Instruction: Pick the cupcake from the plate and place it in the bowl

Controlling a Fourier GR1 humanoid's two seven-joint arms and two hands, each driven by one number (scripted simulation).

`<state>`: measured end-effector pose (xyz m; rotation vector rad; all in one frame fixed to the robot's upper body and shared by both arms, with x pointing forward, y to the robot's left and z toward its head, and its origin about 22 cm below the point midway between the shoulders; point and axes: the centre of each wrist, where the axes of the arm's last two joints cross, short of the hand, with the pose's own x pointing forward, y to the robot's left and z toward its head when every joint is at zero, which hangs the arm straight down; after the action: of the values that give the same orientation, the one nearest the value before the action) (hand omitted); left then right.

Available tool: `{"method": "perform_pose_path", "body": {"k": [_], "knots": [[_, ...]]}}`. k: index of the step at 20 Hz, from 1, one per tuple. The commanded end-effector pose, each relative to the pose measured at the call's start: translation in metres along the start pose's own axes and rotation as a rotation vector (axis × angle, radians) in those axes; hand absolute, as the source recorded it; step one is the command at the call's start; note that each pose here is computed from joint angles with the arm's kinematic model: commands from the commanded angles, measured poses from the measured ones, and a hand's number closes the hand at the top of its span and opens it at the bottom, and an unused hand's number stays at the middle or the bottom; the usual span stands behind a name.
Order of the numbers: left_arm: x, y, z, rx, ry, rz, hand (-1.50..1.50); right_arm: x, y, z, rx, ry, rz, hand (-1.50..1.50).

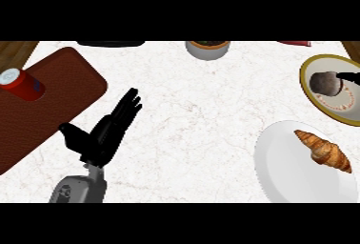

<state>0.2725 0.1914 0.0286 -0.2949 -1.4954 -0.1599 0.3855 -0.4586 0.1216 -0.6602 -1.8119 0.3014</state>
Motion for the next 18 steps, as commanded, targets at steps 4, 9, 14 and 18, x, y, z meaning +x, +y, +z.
{"method": "perform_pose_path", "body": {"k": [4,9,14,18], "knots": [[-0.005,0.015,0.009,0.022,0.016,0.011,0.00,-0.024,-0.075,0.043,-0.069,-0.183,-0.288,-1.50],[-0.004,0.011,0.016,0.075,0.011,-0.006,0.00,-0.060,-0.109,0.109,-0.091,-0.225,-0.401,-1.50],[-0.009,0.022,0.024,0.096,0.017,0.004,0.00,-0.068,-0.140,0.154,-0.054,-0.260,-0.421,-1.50],[-0.006,0.030,0.027,0.131,0.012,0.012,0.00,-0.077,-0.153,0.198,-0.026,-0.245,-0.395,1.50]]}}
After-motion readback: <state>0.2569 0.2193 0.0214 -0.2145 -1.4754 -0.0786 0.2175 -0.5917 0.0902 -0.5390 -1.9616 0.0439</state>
